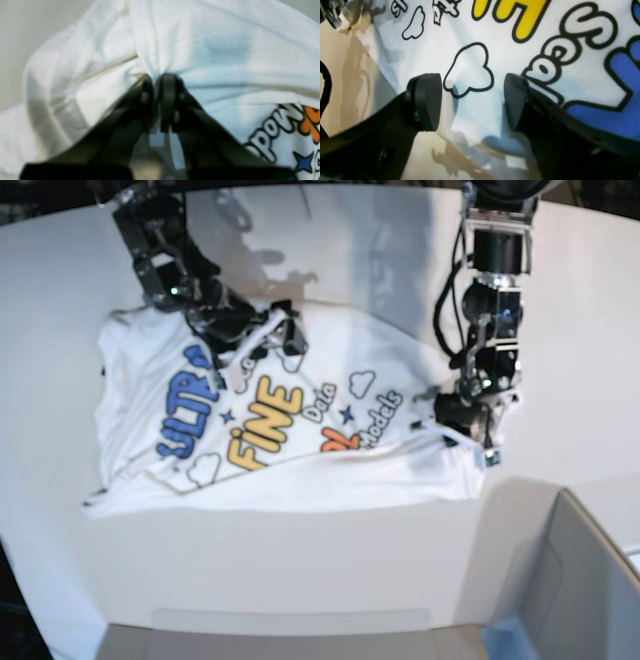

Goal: Layout the t-shirt on the table in an organized manner, then fold the t-shirt properly
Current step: 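Pull the t-shirt hem corner with the left gripper to straighten it, then release the hem and raise both grippers off the t-shirt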

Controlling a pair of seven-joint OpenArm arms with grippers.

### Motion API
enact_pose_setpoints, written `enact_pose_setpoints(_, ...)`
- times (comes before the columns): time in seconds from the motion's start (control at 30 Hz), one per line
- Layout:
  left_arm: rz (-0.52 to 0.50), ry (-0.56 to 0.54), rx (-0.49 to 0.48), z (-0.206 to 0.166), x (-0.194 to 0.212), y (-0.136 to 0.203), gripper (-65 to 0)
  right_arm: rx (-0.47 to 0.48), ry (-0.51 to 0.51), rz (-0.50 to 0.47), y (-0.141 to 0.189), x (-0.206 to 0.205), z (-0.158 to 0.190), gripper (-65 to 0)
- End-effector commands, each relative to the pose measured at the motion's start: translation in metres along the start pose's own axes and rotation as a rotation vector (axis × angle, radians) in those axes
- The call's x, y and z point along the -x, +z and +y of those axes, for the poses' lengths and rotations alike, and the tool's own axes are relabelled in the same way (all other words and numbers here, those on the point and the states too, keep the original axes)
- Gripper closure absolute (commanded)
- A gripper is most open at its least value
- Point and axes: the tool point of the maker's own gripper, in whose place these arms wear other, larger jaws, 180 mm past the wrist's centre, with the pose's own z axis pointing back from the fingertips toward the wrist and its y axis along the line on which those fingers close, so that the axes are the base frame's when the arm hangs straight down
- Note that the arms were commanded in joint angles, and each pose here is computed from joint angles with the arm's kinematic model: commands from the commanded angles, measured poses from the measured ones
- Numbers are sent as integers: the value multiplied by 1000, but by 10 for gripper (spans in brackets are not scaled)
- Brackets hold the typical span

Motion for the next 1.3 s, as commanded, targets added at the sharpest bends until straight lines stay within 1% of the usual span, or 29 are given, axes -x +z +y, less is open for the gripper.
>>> enact_pose_setpoints(0.0,-53,-5,18,-6,-23,3,-33,1,7,8,2,0,0,-390)
enact_pose_setpoints(0.07,-65,-6,27,-9,-27,7,-35,1,7,8,2,0,0,-390)
enact_pose_setpoints(0.17,-127,-11,52,-19,-46,19,-34,1,7,8,2,0,0,-390)
enact_pose_setpoints(0.3,-179,-18,71,-24,-59,33,-34,2,6,10,1,0,0,-390)
enact_pose_setpoints(0.43,-201,-20,78,-27,-67,37,-34,2,6,10,1,0,0,-390)
enact_pose_setpoints(0.53,-255,-18,92,-35,-97,38,-34,1,4,11,1,1,0,-390)
enact_pose_setpoints(0.63,-280,-5,92,-41,-126,28,-35,-5,-2,14,2,3,2,-390)
enact_pose_setpoints(0.73,-283,12,77,-43,-157,9,-35,-6,-5,19,3,6,3,-390)
enact_pose_setpoints(0.83,-339,37,49,-44,-199,-12,-37,-8,-11,27,3,11,4,-390)
enact_pose_setpoints(0.9,-368,62,32,-50,-216,-27,-62,-15,-5,20,5,9,7,-390)
enact_pose_setpoints(0.93,-385,72,19,-51,-223,-34,-97,-21,-7,20,7,11,9,-390)
enact_pose_setpoints(1.0,-396,82,8,-59,-226,-45,-188,-35,-2,3,9,7,16,-390)
enact_pose_setpoints(1.03,-384,84,4,-61,-219,-51,-232,-40,-1,-3,10,5,19,-390)
enact_pose_setpoints(1.07,-394,84,5,-63,-220,-51,-270,-45,3,-10,11,3,21,-390)
enact_pose_setpoints(1.1,-406,85,8,-65,-222,-49,-293,-49,5,-15,12,1,22,-390)
enact_pose_setpoints(1.17,-400,84,7,-63,-211,-51,-296,-54,9,-25,14,-2,25,-390)
enact_pose_setpoints(1.27,-434,82,22,-63,-206,-43,-289,-61,17,-47,16,-10,28,-390)
